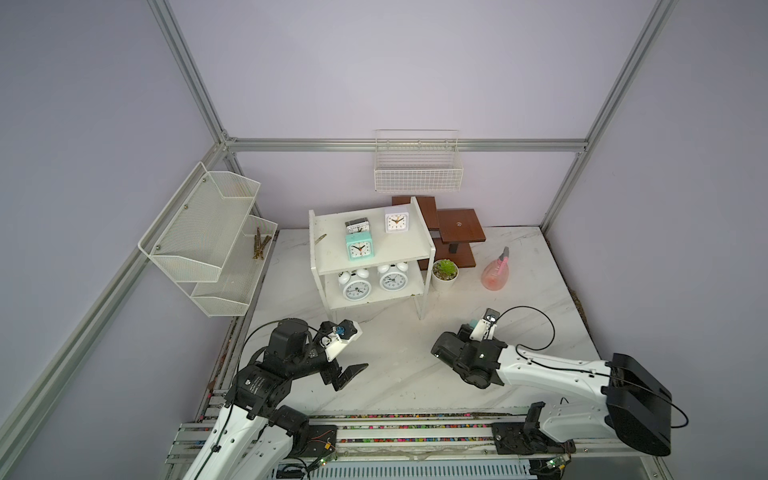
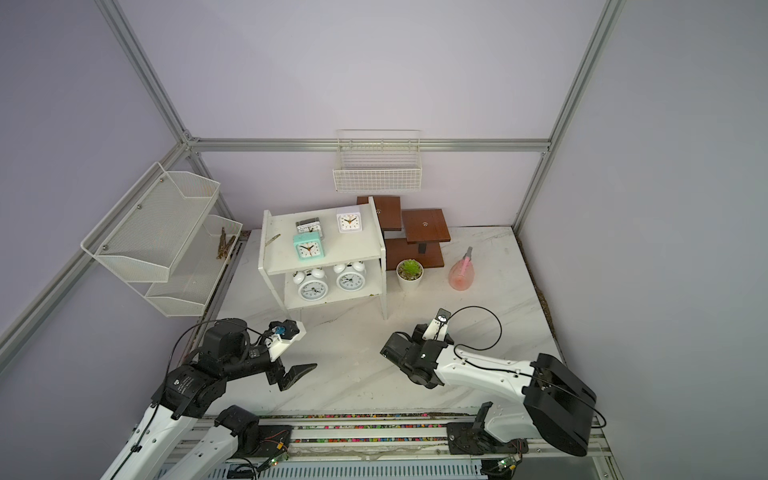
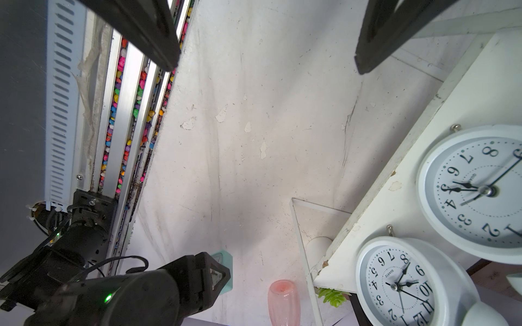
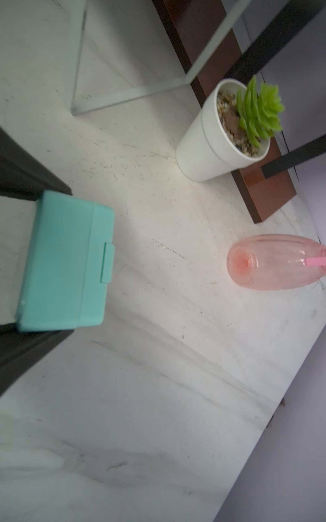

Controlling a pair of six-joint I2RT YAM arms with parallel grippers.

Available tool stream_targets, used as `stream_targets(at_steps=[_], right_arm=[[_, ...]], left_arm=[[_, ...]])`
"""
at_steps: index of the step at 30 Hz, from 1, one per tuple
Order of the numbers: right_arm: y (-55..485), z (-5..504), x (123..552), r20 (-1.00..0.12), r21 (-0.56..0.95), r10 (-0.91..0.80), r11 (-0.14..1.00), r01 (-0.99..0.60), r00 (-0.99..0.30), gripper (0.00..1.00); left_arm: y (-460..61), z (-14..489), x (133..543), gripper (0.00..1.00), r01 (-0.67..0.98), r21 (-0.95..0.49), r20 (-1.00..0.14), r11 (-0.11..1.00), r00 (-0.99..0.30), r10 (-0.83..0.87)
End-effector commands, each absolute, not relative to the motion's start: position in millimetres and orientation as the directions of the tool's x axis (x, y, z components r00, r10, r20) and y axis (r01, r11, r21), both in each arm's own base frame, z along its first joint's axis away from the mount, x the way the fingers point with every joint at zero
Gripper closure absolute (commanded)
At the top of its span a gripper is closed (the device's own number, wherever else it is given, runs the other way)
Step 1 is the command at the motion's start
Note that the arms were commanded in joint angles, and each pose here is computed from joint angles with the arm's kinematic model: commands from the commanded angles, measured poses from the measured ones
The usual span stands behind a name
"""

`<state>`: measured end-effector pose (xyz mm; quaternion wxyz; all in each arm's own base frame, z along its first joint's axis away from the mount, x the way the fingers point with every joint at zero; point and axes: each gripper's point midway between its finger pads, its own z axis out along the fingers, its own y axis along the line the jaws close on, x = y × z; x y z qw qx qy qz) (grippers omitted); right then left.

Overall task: Place the alarm clocks on the shelf by style
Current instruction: Pick up the alarm from the center of the board, then place the alarm on the shelf.

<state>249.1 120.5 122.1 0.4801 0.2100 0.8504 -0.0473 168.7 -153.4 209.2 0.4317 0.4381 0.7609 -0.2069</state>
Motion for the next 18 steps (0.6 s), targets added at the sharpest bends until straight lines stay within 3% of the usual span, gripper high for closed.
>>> stream_targets(at_steps=[1, 4, 9, 18], right_arm=[[146.4, 139.4, 248.7, -0.83, 0.119, 0.2, 0.976, 0.185, -0.521, 0.51], [163.4, 157.6, 242.9, -0.828, 0.175, 0.163, 0.984, 0.03, -0.536, 0.53], [175.9, 195.1, 232.8, -0.83, 0.261, 0.174, 0.961, -0.094, -0.53, 0.54], [205.2, 259.1, 231.0, -0.861, 0.195, 0.065, 0.958, -0.21, -0.505, 0.55]], left_arm=[[-155.6, 210.4, 169.6, 0.0, 0.85, 0.075, -0.844, 0.521, -0.224, 0.487], [-155.5, 210.3, 169.3, 0.0, 0.85, 0.075, -0.845, 0.521, -0.224, 0.486], [-155.3, 210.1, 169.6, 0.0, 0.849, 0.076, -0.845, 0.522, -0.223, 0.486], [-155.2, 210.8, 169.2, 0.0, 0.849, 0.078, -0.847, 0.523, -0.22, 0.484]])
